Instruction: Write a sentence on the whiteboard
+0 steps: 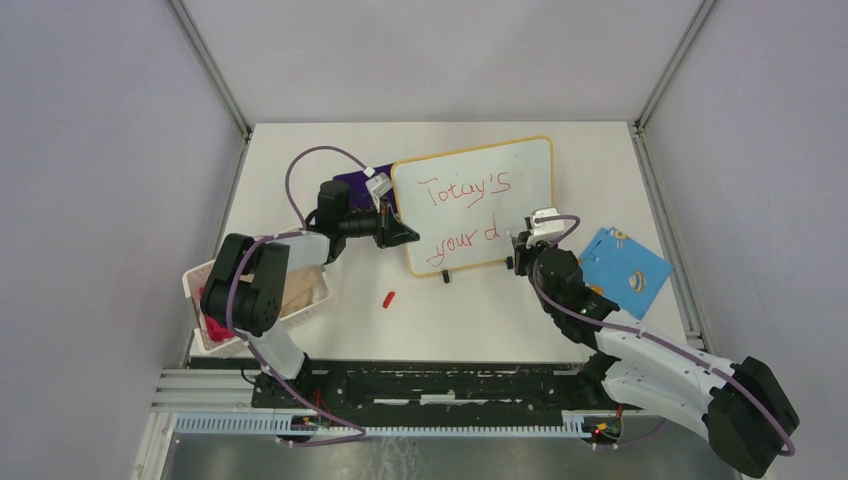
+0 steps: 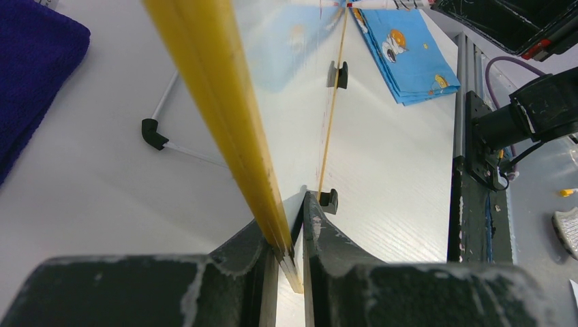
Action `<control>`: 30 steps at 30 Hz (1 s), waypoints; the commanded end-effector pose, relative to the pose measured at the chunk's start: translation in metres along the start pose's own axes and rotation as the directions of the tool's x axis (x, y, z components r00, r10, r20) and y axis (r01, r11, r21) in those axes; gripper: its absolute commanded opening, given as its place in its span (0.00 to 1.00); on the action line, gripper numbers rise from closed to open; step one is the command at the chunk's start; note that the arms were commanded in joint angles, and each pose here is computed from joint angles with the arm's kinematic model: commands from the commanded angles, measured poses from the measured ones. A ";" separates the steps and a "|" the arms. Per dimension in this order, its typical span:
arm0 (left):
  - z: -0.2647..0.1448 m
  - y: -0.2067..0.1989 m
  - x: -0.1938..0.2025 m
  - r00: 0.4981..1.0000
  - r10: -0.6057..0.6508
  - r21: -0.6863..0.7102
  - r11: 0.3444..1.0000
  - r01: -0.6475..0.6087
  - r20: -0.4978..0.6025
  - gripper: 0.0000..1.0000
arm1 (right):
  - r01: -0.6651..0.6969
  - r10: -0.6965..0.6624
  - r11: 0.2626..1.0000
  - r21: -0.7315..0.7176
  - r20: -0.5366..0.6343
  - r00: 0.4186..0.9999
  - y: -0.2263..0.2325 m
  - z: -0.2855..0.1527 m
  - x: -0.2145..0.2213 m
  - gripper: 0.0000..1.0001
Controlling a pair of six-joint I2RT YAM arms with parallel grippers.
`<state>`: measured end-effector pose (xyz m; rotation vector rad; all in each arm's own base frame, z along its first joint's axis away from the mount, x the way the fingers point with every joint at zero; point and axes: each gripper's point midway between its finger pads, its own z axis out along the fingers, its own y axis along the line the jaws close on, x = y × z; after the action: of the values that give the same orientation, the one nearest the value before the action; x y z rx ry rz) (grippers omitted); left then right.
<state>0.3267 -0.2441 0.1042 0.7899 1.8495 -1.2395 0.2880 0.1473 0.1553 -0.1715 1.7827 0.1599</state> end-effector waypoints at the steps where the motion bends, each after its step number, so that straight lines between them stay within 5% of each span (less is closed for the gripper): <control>1: 0.003 0.022 0.050 0.992 0.008 -0.101 0.995 -0.020 -0.125 0.02 | -0.044 0.042 0.999 0.021 0.080 0.996 -0.001 0.005 -0.035 0.00; 30: 0.003 0.021 0.050 0.992 0.012 -0.101 0.995 -0.025 -0.126 0.02 | -0.030 0.030 0.998 -0.057 0.009 0.999 0.014 0.008 -0.007 0.00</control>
<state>0.3266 -0.2444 0.1044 0.7912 1.8488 -1.2395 0.2957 0.1612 0.1595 -0.2044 1.7870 0.1984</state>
